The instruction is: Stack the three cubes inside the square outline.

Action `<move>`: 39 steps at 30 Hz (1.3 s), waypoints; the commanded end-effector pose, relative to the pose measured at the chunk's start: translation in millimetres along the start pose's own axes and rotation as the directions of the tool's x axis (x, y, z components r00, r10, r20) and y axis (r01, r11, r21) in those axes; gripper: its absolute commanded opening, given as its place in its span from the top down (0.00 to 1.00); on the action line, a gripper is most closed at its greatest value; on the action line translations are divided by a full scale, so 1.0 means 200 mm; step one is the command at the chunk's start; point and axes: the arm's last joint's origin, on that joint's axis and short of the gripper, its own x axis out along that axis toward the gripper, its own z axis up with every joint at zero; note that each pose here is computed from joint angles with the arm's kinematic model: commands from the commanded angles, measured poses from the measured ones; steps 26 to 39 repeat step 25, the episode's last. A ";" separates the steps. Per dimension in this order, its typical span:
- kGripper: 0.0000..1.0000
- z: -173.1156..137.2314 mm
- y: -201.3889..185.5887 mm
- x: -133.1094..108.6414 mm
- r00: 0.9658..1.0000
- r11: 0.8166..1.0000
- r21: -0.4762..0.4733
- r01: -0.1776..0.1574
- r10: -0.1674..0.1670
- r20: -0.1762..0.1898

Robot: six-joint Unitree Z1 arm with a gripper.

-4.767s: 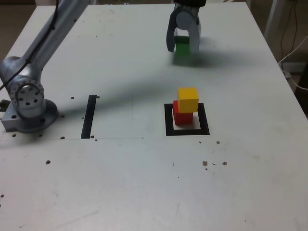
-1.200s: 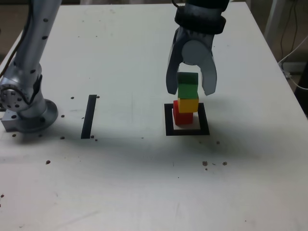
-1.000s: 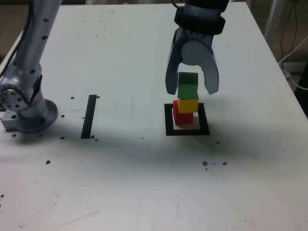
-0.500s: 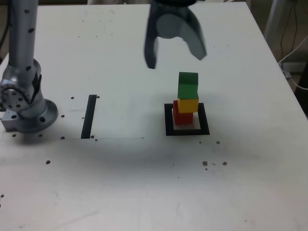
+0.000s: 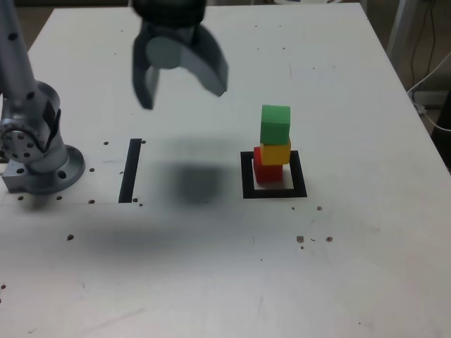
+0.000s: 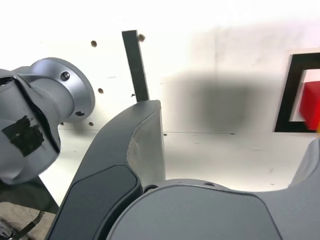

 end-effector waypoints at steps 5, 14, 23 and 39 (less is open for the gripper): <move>0.00 -0.17 -0.02 0.23 0.997 1.000 -0.003 0.026 -0.026 -0.070; 0.00 -0.26 -0.04 0.38 0.998 0.999 -0.004 0.046 -0.047 -0.046; 0.00 -0.28 -0.05 0.46 0.997 0.997 0.000 0.073 -0.073 -0.034; 0.00 -0.28 -0.05 0.48 0.996 0.997 0.001 0.079 -0.078 -0.033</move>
